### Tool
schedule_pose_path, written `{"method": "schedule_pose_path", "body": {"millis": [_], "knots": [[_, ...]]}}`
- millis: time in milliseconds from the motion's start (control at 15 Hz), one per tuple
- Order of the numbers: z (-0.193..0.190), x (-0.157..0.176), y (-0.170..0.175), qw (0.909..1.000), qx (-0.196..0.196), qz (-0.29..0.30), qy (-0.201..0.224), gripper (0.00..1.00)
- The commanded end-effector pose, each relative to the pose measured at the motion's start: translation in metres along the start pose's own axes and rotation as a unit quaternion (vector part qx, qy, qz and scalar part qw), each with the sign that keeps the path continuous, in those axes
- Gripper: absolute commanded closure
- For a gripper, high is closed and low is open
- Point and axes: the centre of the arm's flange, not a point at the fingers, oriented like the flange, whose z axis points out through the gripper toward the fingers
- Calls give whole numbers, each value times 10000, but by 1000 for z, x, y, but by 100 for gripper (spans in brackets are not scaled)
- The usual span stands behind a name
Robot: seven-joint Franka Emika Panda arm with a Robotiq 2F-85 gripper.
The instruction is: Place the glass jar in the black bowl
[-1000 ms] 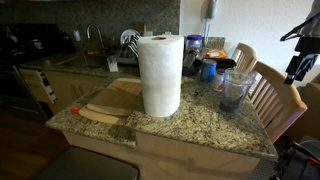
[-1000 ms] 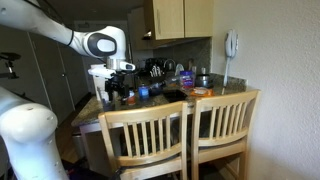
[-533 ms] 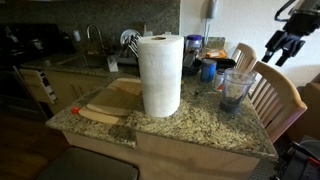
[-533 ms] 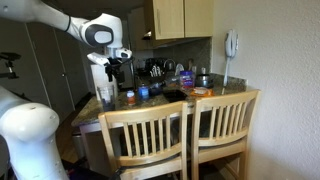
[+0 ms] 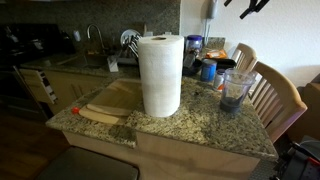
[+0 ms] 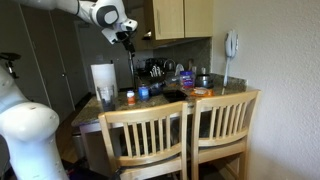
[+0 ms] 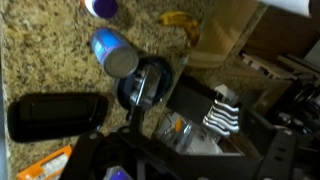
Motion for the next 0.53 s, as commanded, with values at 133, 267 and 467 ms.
{"method": "schedule_pose_path", "body": {"millis": [133, 267, 467], "knots": [[-13, 43, -7, 9975, -117, 267, 636, 0], [-11, 42, -8, 9977, -123, 259, 606, 0], [27, 36, -19, 9979, -493, 170, 374, 0]]}}
